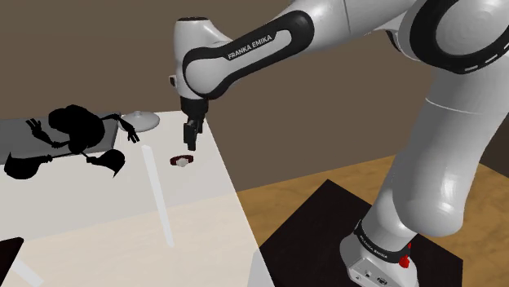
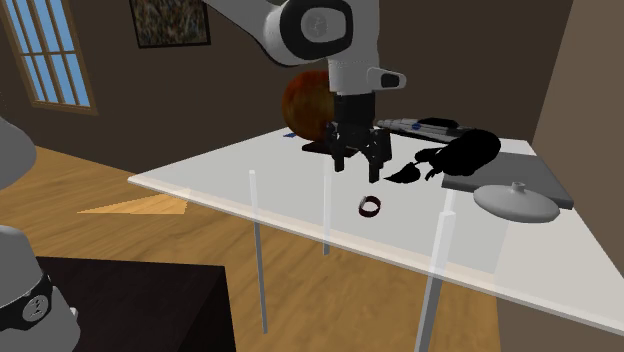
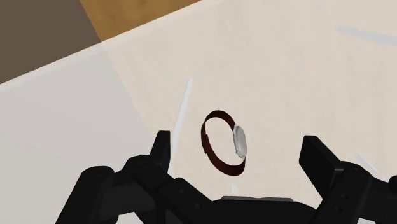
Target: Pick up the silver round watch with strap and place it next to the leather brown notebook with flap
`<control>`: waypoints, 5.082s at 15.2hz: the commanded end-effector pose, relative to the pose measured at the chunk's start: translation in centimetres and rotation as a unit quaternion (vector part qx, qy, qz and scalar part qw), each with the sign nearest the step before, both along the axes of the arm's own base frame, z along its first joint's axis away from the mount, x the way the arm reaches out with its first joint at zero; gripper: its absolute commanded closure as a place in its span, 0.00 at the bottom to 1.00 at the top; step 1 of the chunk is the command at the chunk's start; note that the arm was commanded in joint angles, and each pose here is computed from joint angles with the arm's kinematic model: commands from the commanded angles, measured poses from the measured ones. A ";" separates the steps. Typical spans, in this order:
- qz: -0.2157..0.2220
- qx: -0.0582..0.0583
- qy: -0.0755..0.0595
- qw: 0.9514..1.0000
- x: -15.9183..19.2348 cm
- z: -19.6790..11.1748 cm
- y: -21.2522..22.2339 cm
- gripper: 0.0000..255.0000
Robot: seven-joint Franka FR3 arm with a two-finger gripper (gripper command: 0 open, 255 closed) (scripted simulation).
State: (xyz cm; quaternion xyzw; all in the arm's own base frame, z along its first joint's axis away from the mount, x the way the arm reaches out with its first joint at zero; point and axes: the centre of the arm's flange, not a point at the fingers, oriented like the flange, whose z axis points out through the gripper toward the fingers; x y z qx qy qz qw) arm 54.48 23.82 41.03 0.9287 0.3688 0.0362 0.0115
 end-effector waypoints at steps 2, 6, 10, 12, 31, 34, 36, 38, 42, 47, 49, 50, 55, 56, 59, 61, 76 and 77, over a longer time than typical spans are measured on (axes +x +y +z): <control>0.041 -0.004 -0.011 0.999 1.2 -1.4 3.3 0.00; 0.082 -0.009 -0.022 0.996 2.5 -2.9 6.7 0.00; 0.082 -0.009 -0.022 0.996 2.7 -5.0 6.7 0.00; 0.082 -0.009 -0.022 0.996 2.9 -6.0 6.7 0.00; 0.082 -0.009 -0.022 0.996 3.0 -6.9 6.7 1.00; 0.082 -0.009 -0.022 0.996 3.0 -5.3 6.7 1.00; 0.082 -0.009 -0.022 0.996 3.0 -4.2 6.7 1.00; 0.082 -0.009 -0.022 0.996 3.0 -3.2 6.7 1.00; 0.082 -0.009 -0.022 0.996 3.0 -1.0 6.7 1.00; 0.082 -0.009 -0.022 0.996 3.0 1.6 6.7 1.00; 0.082 -0.009 -0.022 0.996 3.0 2.6 6.7 1.00; 0.082 -0.009 -0.022 0.996 3.0 3.2 6.7 1.00; 0.082 -0.009 -0.022 0.996 0.8 3.7 11.5 1.00; 0.082 -0.009 -0.022 0.996 0.2 3.7 12.7 1.00; 0.082 -0.009 -0.022 0.996 -1.4 3.8 16.3 1.00; 0.082 -0.009 -0.022 0.996 -2.5 3.8 18.7 1.00; 0.082 -0.009 -0.022 0.996 -9.5 2.9 33.9 1.00; 0.082 -0.009 -0.022 0.996 -9.5 2.4 33.9 1.00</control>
